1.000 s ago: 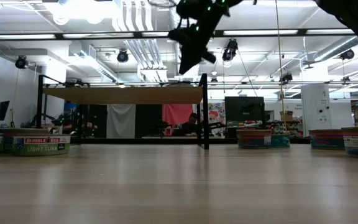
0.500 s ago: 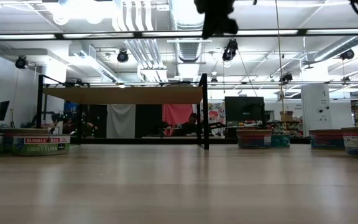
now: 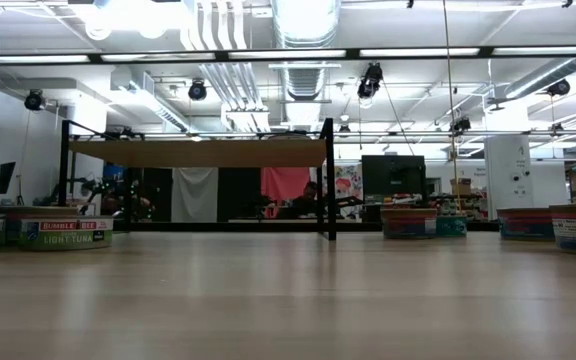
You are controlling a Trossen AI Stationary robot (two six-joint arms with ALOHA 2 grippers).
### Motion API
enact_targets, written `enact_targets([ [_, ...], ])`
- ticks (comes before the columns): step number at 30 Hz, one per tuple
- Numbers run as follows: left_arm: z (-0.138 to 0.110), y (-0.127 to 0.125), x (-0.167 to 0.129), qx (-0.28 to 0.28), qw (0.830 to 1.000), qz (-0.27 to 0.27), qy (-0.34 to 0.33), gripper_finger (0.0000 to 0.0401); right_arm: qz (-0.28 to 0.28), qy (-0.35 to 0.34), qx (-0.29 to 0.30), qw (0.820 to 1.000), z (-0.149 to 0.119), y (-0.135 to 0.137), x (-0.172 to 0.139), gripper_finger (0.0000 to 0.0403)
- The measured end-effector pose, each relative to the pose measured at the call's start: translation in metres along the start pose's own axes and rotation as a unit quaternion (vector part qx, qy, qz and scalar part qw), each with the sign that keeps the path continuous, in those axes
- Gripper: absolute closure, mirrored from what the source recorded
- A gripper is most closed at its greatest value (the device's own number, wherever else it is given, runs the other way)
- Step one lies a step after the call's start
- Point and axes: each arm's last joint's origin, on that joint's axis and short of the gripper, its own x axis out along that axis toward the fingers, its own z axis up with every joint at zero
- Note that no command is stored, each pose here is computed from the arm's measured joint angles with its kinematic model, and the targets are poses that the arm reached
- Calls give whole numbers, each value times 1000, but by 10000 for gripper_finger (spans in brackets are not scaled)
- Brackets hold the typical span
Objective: Stack canned seafood by type on shelf
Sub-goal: Move the blue and pink tuna can to the center of the table
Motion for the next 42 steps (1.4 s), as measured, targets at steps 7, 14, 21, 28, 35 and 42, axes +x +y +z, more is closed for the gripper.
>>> enact_targets([
  [7, 1, -9, 12, -21, 1000, -11, 17, 267, -3, 13, 6, 1000, -28, -11, 5, 394],
  [14, 6, -29, 33, -54, 998, -22, 25, 267, -16, 11, 44, 999, -69, -40, 17, 394],
  [21, 6, -48, 64, -68, 996, -11, 58, 267, -96, 44, 147, 984, -107, -66, 42, 394],
  [28, 16, -61, 80, -89, 996, -18, 12, 267, -113, 169, 191, 960, -147, -73, 76, 394],
  [35, 15, -71, 86, -82, 997, -10, 6, 267, -169, 228, 206, 937, -189, -68, 94, 394],
  [42, 21, -85, 77, -24, 997, -26, -64, 267, -190, 217, 238, 928, -217, -65, 117, 394],
])
